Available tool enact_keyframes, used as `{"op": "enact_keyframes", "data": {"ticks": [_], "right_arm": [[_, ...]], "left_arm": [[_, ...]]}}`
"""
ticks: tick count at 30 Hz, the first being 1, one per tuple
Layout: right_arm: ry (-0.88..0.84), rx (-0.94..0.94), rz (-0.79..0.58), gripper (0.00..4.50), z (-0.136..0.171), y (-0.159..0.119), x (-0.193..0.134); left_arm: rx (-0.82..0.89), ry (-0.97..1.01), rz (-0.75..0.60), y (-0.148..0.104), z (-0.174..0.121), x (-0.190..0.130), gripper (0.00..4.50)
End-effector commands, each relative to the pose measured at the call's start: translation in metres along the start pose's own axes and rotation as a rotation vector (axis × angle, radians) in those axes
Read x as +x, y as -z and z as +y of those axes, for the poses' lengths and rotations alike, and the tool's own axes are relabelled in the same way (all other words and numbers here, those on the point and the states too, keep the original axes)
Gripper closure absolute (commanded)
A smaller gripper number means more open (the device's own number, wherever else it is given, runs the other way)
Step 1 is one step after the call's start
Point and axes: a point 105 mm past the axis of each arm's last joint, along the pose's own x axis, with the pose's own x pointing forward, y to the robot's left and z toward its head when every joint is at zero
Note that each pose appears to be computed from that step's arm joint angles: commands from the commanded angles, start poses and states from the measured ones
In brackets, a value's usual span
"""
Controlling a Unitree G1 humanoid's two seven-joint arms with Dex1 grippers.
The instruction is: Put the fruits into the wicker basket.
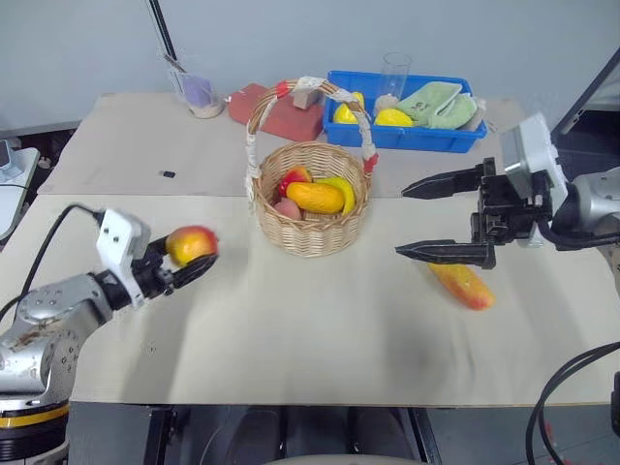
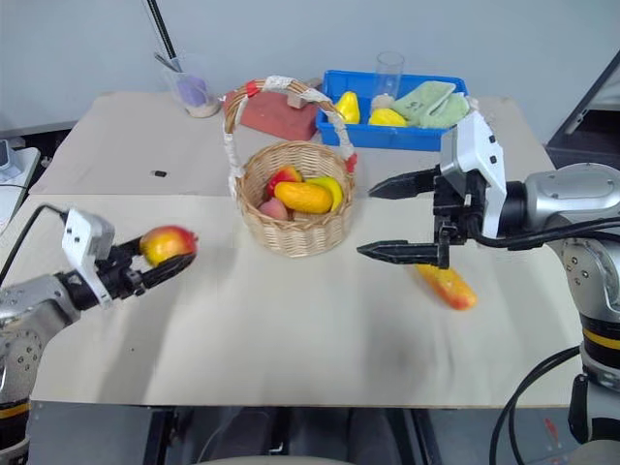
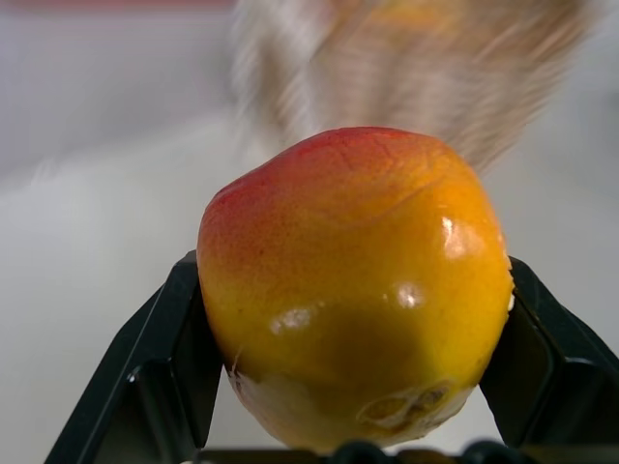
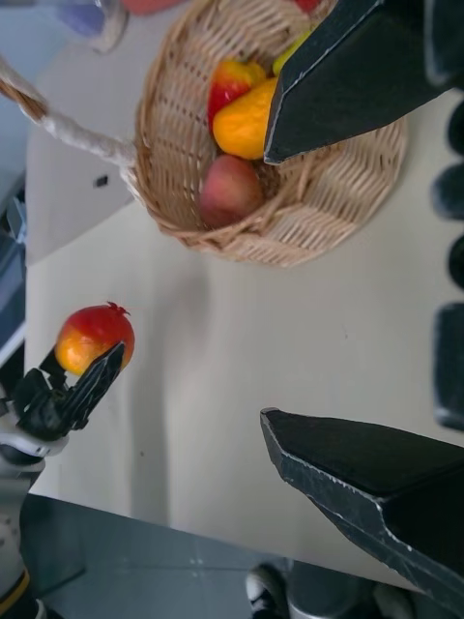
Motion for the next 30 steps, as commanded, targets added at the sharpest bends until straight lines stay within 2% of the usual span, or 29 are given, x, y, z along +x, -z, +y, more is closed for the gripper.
{"op": "enact_keyframes", "data": {"ticks": [1, 7, 10, 13, 19, 23, 26, 30], "right_arm": [[0.035, -0.052, -0.045, 0.0, 0.003, -0.019, -0.007], [0.104, -0.041, -0.047, 0.0, 0.0, -0.02, -0.011], [0.138, -0.029, -0.045, 0.0, 0.001, -0.017, -0.013], [0.179, -0.02, -0.04, 0.0, -0.001, -0.013, -0.016], [0.266, 0.004, -0.011, 0.0, -0.007, -0.004, -0.025], [0.362, 0.043, 0.118, 0.0, -0.016, 0.026, -0.036], [0.458, 0.086, 0.282, 0.0, -0.023, 0.066, -0.048], [0.499, 0.146, 0.426, 0.0, -0.023, 0.109, -0.057]], "left_arm": [[0.088, 0.112, -0.093, -0.042, -0.026, 0.031, 1.5], [0.196, 0.079, -0.193, -0.077, -0.033, 0.08, 1.5], [0.244, 0.059, -0.179, -0.072, -0.03, 0.102, 1.5], [0.249, 0.065, -0.202, -0.072, -0.03, 0.114, 0.08], [0.255, 0.126, -0.223, -0.073, -0.036, 0.116, 0.03], [0.272, 0.221, -0.2, -0.07, -0.04, 0.101, 0.03], [0.32, 0.378, -0.153, -0.065, -0.056, 0.082, 0.03], [0.343, 0.552, -0.127, -0.066, -0.077, 0.059, 0.03]]}}
